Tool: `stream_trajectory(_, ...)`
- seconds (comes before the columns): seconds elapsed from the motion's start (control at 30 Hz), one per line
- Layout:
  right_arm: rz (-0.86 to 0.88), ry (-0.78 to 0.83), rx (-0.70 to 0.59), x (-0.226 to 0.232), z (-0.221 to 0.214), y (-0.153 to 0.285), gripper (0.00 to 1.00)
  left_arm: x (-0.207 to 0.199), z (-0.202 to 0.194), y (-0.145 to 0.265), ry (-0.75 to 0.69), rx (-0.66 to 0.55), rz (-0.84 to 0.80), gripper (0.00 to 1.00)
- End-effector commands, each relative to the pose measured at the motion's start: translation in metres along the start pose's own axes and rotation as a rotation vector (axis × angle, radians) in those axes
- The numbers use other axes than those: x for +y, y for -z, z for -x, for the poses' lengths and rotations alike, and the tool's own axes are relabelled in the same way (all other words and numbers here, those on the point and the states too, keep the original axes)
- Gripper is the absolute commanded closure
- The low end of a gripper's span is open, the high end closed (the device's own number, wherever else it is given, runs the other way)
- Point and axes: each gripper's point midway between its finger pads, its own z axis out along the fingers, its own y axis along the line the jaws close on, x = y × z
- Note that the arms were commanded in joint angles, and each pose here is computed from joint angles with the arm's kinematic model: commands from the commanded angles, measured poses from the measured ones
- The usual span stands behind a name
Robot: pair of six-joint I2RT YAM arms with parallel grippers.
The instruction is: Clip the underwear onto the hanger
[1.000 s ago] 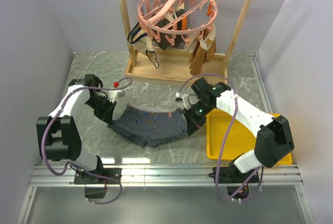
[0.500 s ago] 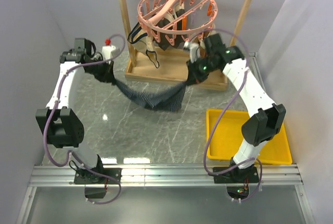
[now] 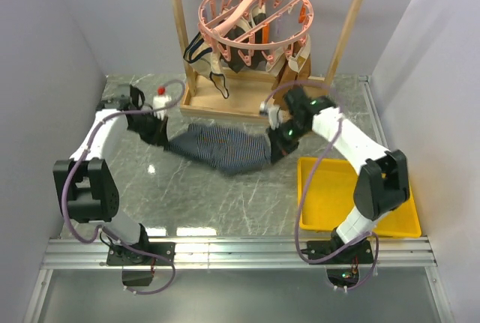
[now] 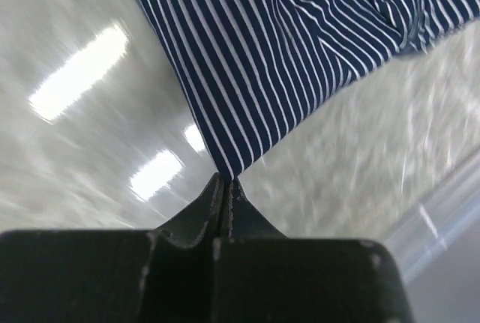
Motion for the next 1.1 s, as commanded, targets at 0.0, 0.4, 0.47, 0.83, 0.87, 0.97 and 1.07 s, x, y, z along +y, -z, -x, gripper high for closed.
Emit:
stream_trajectory(0.0, 0.035, -0.014, 0.162, 0.006, -0.048, -0.038, 1.00, -0.003, -0.052, -0.015, 0.010, 0.142, -0.023, 1.00)
stream_trajectory(0.4, -0.008, 0.119, 0.273, 0.030, -0.082, -0.042, 0.39, -0.028, -0.088, -0.002, -0.045, 0.209, -0.095, 0.39)
stream_trajectory(0.47, -0.056, 0.091, 0.190, 0.021, -0.058, -0.036, 0.43, -0.021, -0.068, 0.000, -0.024, 0.131, -0.050, 0.40)
stream_trajectory(0.83, -0.264, -0.164, -0.038, -0.046, 0.020, -0.078, 0.53, 0.021, 0.005, -0.048, 0.071, -0.201, 0.005, 0.38)
stream_trajectory(0.87, -0.267, -0.170, -0.045, -0.049, 0.023, -0.082, 0.52, 0.025, 0.007, -0.052, 0.085, -0.200, 0.004, 0.38)
stream_trajectory(0.97, -0.271, -0.199, -0.050, -0.058, 0.032, -0.097, 0.51, 0.038, 0.011, -0.069, 0.129, -0.192, 0.004, 0.38)
stream_trajectory(1.07, -0.288, -0.242, -0.046, -0.068, 0.034, -0.108, 0.52, 0.047, 0.011, -0.085, 0.156, -0.155, 0.011, 0.39)
